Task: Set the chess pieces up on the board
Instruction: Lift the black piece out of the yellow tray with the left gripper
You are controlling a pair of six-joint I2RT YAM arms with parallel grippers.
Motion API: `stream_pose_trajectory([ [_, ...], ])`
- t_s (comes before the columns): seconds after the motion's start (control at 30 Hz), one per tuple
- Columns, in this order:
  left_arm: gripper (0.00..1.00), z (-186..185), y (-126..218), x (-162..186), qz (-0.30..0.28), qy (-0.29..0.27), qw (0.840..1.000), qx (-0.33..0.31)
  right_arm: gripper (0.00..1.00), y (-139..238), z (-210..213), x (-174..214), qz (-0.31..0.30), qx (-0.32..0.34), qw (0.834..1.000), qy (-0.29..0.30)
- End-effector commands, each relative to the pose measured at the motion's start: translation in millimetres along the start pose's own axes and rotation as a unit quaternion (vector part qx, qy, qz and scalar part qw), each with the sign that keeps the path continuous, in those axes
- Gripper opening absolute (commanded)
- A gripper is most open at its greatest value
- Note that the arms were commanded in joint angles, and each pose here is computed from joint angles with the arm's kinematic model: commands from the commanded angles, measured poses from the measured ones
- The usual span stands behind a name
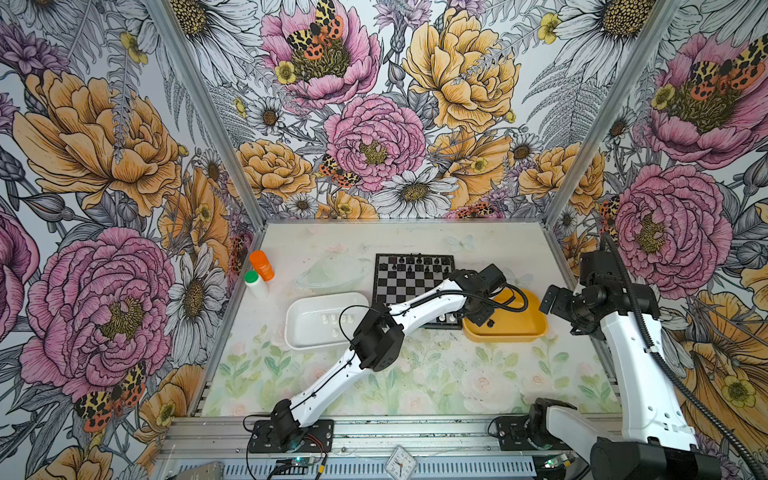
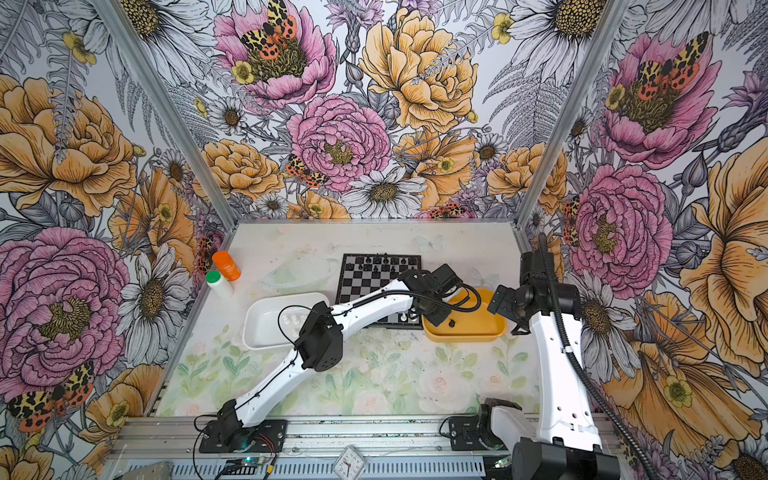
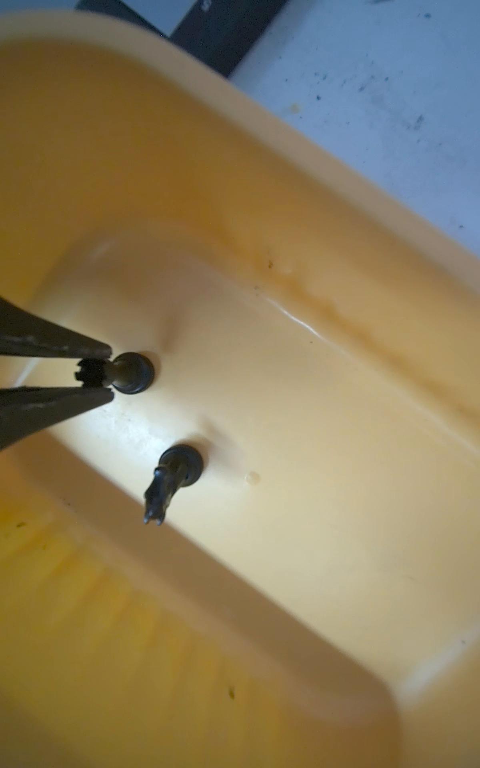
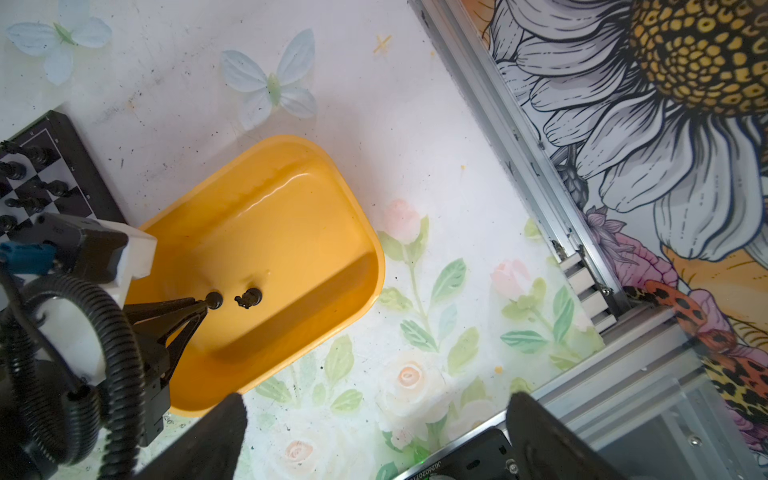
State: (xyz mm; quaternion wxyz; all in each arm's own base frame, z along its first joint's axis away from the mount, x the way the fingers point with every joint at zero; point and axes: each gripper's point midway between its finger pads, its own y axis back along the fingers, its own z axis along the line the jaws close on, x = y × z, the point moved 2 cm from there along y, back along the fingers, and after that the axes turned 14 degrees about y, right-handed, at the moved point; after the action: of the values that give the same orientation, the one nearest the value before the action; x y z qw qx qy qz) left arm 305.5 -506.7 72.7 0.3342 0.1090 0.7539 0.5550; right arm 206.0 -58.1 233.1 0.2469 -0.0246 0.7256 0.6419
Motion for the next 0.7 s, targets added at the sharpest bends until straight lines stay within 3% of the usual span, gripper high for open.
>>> stream_pose_trajectory([
  [0.0, 0.13, 5.7, -11.6, 6.0, 0.012, -0.001, 1.0, -0.011, 1.0, 3.5, 1.2, -0.2, -0.013, -0.005, 1.0, 0.008],
  [0.67, 0.1, 17.2, 38.3, -25.6, -0.043, -0.006, 0.999, -0.023, 1.0, 1.2, 3.8, -6.8, -0.018, -0.011, 1.0, 0.005],
])
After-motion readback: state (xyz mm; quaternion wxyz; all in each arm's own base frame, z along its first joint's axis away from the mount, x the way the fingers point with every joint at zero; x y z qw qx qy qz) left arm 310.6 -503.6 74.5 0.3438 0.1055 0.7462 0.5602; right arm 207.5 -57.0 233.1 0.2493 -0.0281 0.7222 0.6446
